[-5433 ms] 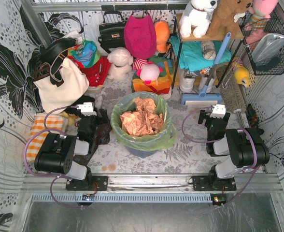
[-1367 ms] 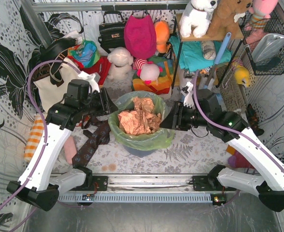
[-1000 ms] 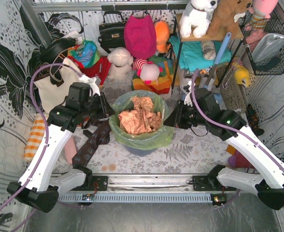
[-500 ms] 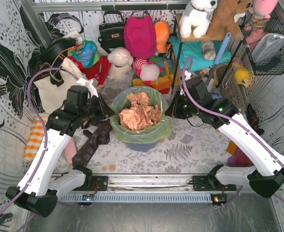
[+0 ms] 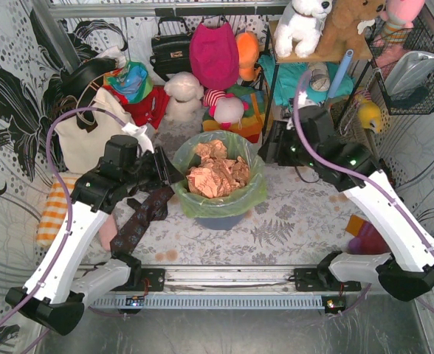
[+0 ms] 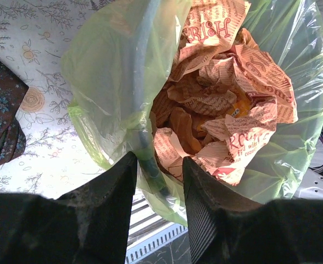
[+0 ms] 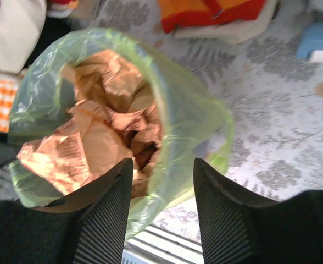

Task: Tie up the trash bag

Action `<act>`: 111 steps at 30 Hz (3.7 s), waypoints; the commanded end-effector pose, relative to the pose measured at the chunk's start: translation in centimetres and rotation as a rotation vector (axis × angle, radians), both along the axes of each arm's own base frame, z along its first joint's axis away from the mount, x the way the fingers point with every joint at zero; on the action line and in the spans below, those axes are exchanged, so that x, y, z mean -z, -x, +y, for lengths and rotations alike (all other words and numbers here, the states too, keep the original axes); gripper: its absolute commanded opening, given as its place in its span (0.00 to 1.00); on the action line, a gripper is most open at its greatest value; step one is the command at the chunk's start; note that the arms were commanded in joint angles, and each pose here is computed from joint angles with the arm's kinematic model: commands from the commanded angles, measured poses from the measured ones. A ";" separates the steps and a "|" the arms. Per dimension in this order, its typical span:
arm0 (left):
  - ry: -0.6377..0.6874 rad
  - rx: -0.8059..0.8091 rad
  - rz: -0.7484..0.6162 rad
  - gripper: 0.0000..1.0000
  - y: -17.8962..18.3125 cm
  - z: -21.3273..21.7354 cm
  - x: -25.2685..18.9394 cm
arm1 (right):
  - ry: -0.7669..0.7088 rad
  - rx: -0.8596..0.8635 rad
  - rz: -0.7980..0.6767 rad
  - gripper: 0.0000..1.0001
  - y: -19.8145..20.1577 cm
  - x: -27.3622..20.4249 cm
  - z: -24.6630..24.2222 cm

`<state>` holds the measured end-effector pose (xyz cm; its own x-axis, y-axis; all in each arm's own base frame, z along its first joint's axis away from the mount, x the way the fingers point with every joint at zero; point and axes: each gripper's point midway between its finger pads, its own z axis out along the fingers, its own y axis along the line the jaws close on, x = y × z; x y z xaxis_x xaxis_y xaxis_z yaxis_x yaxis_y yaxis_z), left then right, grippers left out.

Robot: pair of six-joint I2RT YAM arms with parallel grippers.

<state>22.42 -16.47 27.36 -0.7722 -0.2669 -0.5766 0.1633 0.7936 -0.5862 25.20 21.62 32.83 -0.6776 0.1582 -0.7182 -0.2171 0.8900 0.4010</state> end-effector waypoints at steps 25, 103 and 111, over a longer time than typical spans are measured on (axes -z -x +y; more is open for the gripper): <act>-0.015 -0.016 -0.009 0.51 -3.0 -0.8 0.6 | -0.177 -0.115 0.207 0.51 -2.4 16.6 -3.2; 0.029 -0.244 0.079 0.61 0.5 2.4 8.6 | -0.176 -0.128 0.252 0.00 -3.3 17.8 -2.6; 0.122 -0.195 0.088 0.63 -0.2 0.4 10.9 | -0.177 -0.127 0.259 0.00 -3.1 17.8 -2.6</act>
